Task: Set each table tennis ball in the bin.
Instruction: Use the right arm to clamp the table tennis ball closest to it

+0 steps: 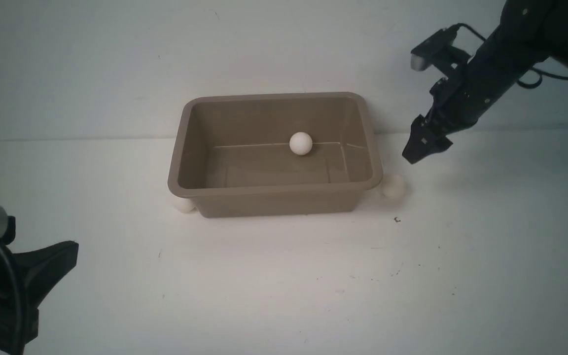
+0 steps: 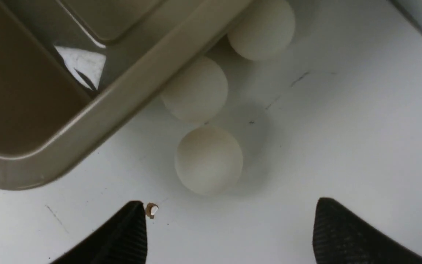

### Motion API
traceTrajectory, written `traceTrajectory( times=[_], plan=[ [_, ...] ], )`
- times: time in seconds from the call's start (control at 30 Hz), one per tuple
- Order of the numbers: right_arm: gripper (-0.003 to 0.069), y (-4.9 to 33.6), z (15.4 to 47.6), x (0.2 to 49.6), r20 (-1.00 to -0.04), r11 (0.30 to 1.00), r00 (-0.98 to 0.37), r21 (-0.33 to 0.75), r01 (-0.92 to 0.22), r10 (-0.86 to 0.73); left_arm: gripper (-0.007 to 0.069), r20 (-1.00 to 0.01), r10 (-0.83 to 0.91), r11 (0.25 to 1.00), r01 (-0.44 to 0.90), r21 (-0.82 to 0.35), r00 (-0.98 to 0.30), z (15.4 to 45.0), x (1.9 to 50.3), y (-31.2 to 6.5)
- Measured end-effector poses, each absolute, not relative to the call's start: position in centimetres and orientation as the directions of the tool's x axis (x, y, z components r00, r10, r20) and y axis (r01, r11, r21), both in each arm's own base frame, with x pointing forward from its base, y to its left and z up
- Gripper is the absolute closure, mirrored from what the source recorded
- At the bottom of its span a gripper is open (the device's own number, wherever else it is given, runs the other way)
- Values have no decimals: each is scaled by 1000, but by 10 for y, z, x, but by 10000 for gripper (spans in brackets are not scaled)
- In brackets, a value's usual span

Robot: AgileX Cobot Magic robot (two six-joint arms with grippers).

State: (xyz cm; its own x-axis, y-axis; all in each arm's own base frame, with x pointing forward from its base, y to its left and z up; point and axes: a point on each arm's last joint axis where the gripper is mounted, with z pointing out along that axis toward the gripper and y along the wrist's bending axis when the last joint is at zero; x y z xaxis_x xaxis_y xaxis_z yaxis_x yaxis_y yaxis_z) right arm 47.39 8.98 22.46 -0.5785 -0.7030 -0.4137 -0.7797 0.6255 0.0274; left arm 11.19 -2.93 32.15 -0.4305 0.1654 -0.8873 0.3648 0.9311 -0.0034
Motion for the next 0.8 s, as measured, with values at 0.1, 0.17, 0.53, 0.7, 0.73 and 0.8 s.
traceTrajectory(
  times=[0.1, 0.17, 0.53, 0.7, 0.73, 0.8],
  plan=[
    [113, 93, 207, 477, -405, 602, -569, 55, -796, -715, 126, -882, 171, 928, 372, -5, -439, 321, 111, -30],
    [113, 95, 199, 478, -397, 596, -568, 62, -801, -721, 126, -881, 171, 928, 372, -6, -440, 320, 111, -30],
    [113, 124, 167, 476, -359, 544, -541, 104, -833, -760, 126, -880, 177, 926, 377, -2, -441, 320, 111, -30],
    [120, 124, 158, 476, -314, 555, -553, 91, -827, -772, 126, -872, 183, 922, 386, -8, -454, 319, 110, -31],
    [124, 124, 158, 476, -310, 558, -555, 89, -825, -772, 126, -870, 184, 921, 389, -9, -458, 319, 110, -31],
    [134, 123, 158, 476, -306, 562, -558, 85, -823, -771, 126, -869, 185, 921, 390, -10, -459, 318, 109, -31]
  ],
)
